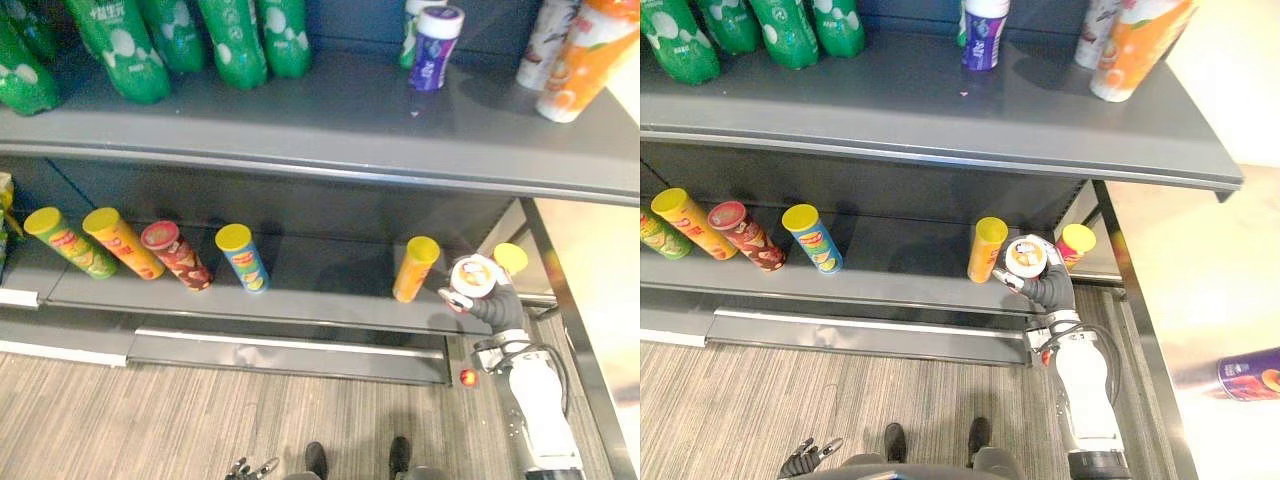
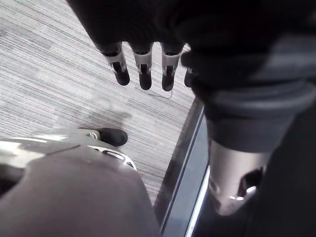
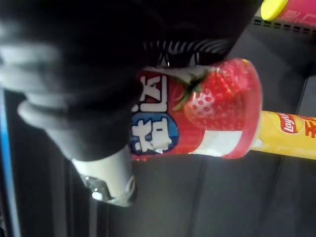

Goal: Put the gum and the chips on the shelf.

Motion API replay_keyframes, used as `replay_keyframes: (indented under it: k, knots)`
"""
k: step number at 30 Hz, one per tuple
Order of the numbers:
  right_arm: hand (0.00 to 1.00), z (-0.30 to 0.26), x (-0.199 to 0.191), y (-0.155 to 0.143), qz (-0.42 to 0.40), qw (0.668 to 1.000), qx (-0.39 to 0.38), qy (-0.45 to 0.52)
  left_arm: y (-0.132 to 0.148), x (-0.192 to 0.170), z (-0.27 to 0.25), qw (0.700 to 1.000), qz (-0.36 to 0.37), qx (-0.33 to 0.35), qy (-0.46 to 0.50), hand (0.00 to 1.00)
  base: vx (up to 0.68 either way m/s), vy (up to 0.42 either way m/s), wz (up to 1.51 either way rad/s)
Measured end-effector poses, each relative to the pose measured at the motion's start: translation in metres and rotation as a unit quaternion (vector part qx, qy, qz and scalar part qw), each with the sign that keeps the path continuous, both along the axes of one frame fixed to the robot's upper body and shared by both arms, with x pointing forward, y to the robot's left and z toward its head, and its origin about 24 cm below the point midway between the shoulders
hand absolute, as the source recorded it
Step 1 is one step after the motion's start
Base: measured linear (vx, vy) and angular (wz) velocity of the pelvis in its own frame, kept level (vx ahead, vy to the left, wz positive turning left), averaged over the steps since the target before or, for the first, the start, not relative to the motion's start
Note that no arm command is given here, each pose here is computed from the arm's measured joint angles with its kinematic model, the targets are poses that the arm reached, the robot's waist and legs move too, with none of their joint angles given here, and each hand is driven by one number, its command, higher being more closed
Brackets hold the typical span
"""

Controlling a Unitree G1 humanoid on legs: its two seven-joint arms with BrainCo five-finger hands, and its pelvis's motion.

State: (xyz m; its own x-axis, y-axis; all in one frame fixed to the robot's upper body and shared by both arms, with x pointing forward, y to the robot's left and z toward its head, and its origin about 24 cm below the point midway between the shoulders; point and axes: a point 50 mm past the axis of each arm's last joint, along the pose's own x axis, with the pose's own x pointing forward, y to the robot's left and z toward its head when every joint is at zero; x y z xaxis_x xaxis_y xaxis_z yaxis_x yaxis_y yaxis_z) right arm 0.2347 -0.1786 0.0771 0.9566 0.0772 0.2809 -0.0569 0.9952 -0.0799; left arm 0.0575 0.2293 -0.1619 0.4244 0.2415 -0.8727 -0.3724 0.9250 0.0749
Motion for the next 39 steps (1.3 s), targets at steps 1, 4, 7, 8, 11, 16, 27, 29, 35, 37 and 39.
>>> replay_keyframes:
  k: [1, 4, 7, 8, 11, 16, 27, 29, 35, 37, 39]
  knots:
    - [1.00, -0.001, -0.001, 0.000, -0.001, 1.000, 0.000, 0.002, 0.000, 0.001, 0.000, 1.000, -0.009, 0.002, 0.001, 0.00, -0.04, -0.002, -0.20]
    - [1.00, -0.001, -0.001, 0.000, -0.001, 1.000, -0.003, 0.002, -0.001, 0.001, 0.000, 1.000, -0.016, 0.002, 0.004, 0.00, -0.06, -0.002, -0.20]
    - [1.00, -0.001, -0.001, -0.001, -0.003, 1.000, -0.004, 0.002, -0.002, 0.001, -0.001, 1.000, -0.019, 0.001, 0.006, 0.00, -0.02, 0.000, -0.13]
    - [1.00, -0.001, -0.001, -0.001, -0.003, 1.000, -0.004, 0.002, -0.002, 0.001, -0.001, 1.000, -0.022, 0.001, 0.007, 0.00, -0.03, 0.001, -0.11]
    - [1.00, -0.001, -0.001, -0.001, -0.003, 1.000, -0.004, 0.001, -0.003, 0.001, -0.001, 0.999, -0.031, 0.003, 0.009, 0.00, 0.00, -0.001, -0.03]
    - [1.00, 0.008, -0.002, -0.001, 0.004, 1.000, 0.010, -0.016, -0.003, 0.005, -0.001, 0.999, -0.043, 0.006, 0.008, 0.00, 0.02, -0.005, -0.02]
    - [1.00, 0.068, -0.004, -0.030, 0.005, 0.991, -0.001, -0.132, -0.004, -0.001, -0.003, 0.999, -0.043, 0.002, 0.023, 0.00, -0.02, -0.014, -0.10]
    - [1.00, 0.078, -0.004, -0.036, 0.008, 0.989, -0.005, -0.148, -0.004, -0.004, -0.003, 0.999, -0.042, 0.002, 0.025, 0.00, -0.03, -0.030, -0.15]
    - [1.00, 0.108, 0.002, -0.050, 0.013, 0.981, -0.018, -0.192, -0.003, -0.011, -0.004, 0.999, -0.041, 0.001, 0.033, 0.00, -0.01, -0.012, -0.03]
    - [1.00, 0.114, 0.005, -0.049, 0.018, 0.979, -0.017, -0.203, -0.003, -0.012, -0.004, 0.999, -0.041, 0.001, 0.035, 0.00, 0.00, 0.000, 0.00]
    - [1.00, 0.120, 0.011, -0.049, 0.022, 0.978, -0.010, -0.209, -0.002, -0.013, -0.004, 0.998, -0.044, 0.002, 0.037, 0.00, 0.00, 0.000, 0.00]
